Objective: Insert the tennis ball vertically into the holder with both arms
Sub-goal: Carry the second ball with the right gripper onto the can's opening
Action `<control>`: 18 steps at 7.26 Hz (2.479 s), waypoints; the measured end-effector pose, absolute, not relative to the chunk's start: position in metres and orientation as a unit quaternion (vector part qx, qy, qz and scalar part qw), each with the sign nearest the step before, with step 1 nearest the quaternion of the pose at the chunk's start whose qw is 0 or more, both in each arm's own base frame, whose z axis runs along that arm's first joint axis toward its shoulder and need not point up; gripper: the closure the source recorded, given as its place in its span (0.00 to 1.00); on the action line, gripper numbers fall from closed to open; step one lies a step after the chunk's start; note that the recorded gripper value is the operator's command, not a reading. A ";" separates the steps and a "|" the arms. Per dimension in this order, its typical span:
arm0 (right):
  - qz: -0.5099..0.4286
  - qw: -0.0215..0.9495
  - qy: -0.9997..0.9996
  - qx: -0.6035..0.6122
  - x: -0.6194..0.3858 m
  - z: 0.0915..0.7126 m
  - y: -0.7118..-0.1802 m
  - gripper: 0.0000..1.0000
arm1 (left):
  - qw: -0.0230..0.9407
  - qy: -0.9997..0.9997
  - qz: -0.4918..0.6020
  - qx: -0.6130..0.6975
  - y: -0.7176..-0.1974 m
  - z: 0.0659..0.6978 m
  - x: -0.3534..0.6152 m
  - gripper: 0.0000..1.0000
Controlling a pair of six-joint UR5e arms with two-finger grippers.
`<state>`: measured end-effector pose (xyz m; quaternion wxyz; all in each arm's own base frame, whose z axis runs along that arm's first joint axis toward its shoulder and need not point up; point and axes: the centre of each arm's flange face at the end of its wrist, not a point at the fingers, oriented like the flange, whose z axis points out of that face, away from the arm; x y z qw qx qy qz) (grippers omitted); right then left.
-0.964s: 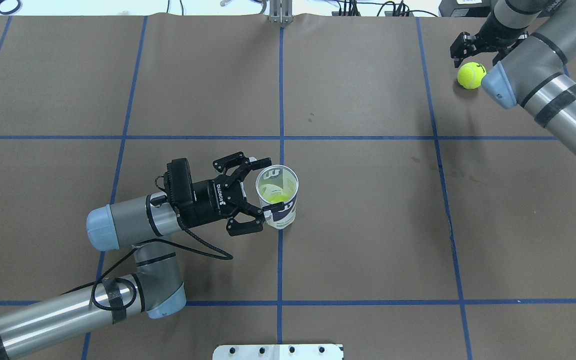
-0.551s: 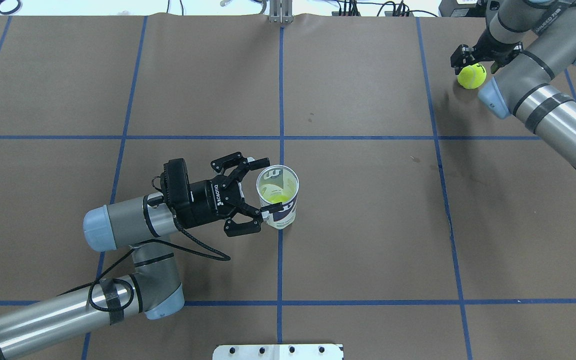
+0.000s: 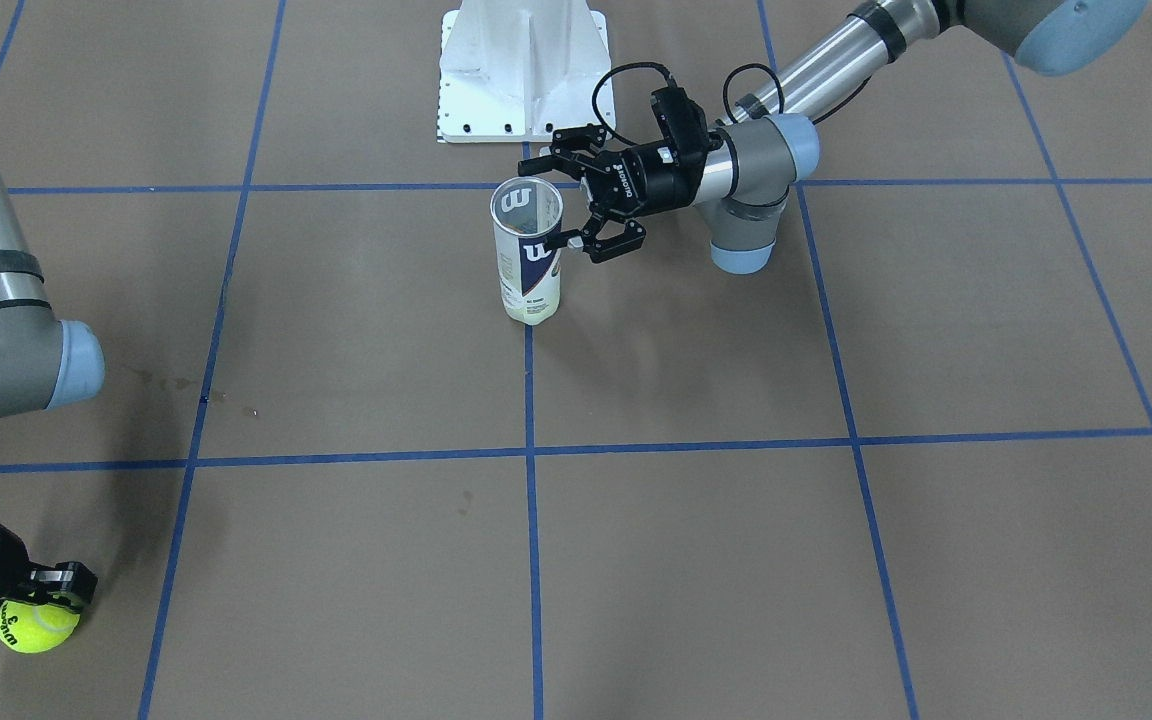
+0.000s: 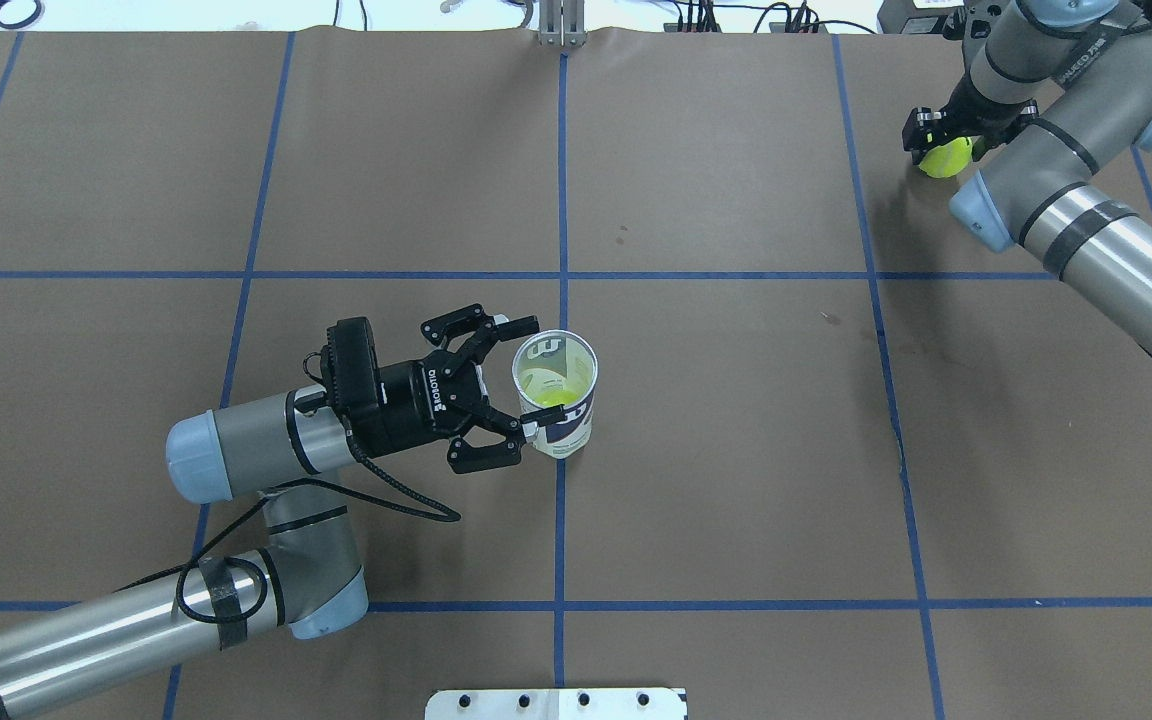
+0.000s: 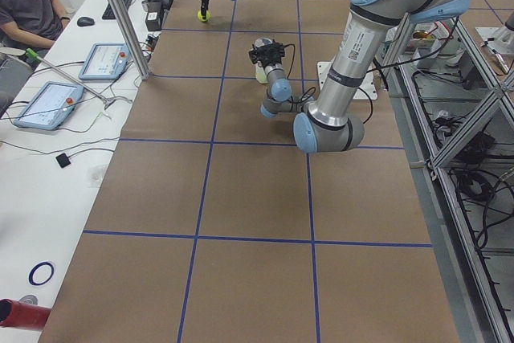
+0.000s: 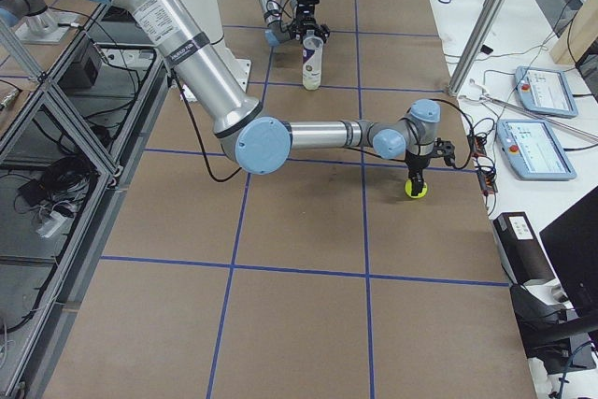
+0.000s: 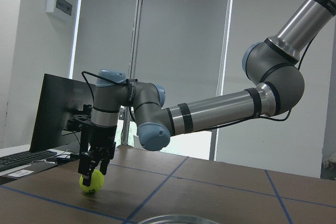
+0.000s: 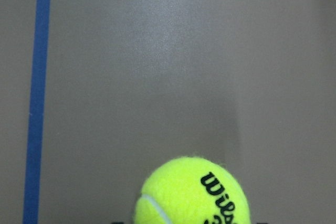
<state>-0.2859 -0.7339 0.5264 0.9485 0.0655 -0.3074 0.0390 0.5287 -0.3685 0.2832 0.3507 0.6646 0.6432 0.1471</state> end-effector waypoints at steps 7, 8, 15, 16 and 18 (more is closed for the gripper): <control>0.095 0.907 -0.410 0.032 -0.330 0.278 -0.593 1.00 | 0.357 0.642 0.151 0.662 -0.369 0.285 0.532 0.00; 0.104 0.896 -0.432 0.015 -0.347 0.232 -0.547 1.00 | 0.357 0.642 0.151 0.662 -0.369 0.284 0.532 0.00; 0.087 0.845 -0.523 -0.062 -0.421 0.087 -0.389 1.00 | 0.358 0.641 0.151 0.662 -0.369 0.285 0.532 0.00; 0.087 0.845 -0.524 -0.061 -0.423 0.083 -0.390 1.00 | 0.358 0.641 0.151 0.662 -0.369 0.285 0.532 0.00; 0.089 0.847 -0.520 -0.061 -0.435 0.076 -0.398 1.00 | 0.358 0.641 0.151 0.661 -0.369 0.285 0.532 0.00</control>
